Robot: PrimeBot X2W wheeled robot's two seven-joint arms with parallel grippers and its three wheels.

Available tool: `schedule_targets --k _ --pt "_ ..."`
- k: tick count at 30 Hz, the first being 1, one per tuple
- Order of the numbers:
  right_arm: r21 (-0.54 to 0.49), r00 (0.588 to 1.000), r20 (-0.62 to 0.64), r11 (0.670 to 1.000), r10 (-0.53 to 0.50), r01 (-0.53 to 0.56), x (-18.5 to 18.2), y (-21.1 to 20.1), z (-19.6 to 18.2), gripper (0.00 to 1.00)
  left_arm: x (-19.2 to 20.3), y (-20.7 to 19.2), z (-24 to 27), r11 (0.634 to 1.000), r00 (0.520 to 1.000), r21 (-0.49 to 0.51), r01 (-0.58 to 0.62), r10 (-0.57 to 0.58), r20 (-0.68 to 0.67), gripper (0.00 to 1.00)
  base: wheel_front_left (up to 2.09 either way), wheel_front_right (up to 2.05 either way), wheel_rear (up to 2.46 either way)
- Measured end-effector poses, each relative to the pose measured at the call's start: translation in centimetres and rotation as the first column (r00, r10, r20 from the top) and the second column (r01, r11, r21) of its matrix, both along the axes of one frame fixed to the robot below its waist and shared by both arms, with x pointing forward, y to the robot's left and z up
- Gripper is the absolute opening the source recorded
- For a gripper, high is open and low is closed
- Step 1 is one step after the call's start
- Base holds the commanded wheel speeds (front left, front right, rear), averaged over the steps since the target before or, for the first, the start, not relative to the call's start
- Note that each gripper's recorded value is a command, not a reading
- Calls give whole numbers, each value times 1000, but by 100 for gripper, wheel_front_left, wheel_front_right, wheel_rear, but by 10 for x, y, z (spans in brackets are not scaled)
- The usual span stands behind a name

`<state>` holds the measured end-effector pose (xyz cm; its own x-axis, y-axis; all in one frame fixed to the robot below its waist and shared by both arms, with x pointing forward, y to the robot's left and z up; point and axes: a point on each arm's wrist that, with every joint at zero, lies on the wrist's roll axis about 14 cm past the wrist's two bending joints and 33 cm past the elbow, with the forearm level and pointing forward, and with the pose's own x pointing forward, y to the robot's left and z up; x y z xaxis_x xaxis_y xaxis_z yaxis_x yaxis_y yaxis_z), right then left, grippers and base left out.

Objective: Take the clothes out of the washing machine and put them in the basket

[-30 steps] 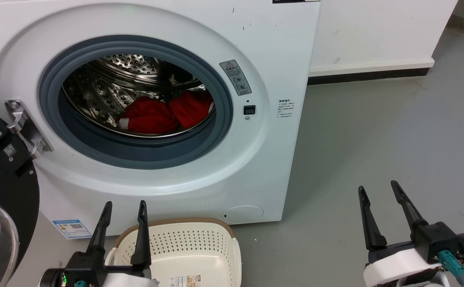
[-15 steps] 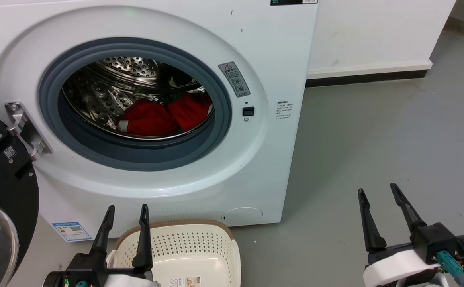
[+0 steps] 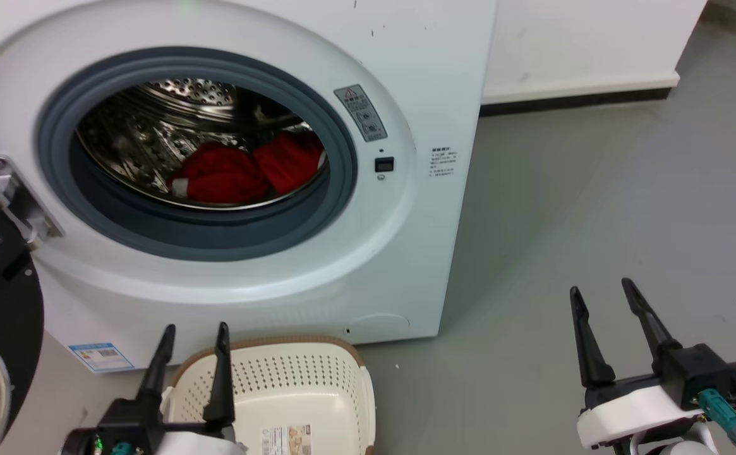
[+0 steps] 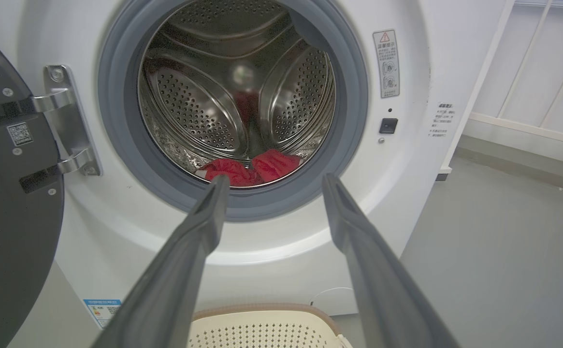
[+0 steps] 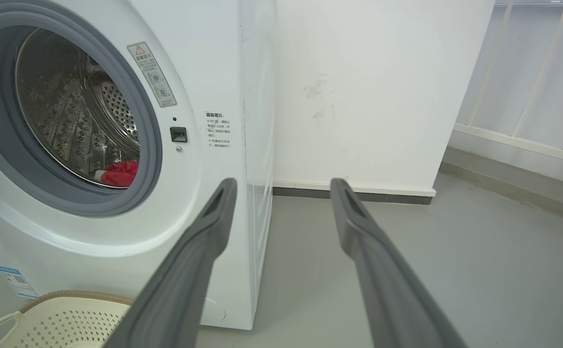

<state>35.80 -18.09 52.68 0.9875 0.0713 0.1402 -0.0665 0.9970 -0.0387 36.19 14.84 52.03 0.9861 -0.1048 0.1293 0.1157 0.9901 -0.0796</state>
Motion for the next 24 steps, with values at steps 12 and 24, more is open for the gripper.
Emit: schedule_targets --k 12,24 --pt "22 999 -22 999 -42 42 49 -17 -11 100 99 15 -20 994 999 102 42 -41 -17 100 0 0 0" --pt "18 982 -156 993 -108 113 82 -43 -70 100 277 40 -66 965 979 240 108 -61 -194 100 0 0 0"
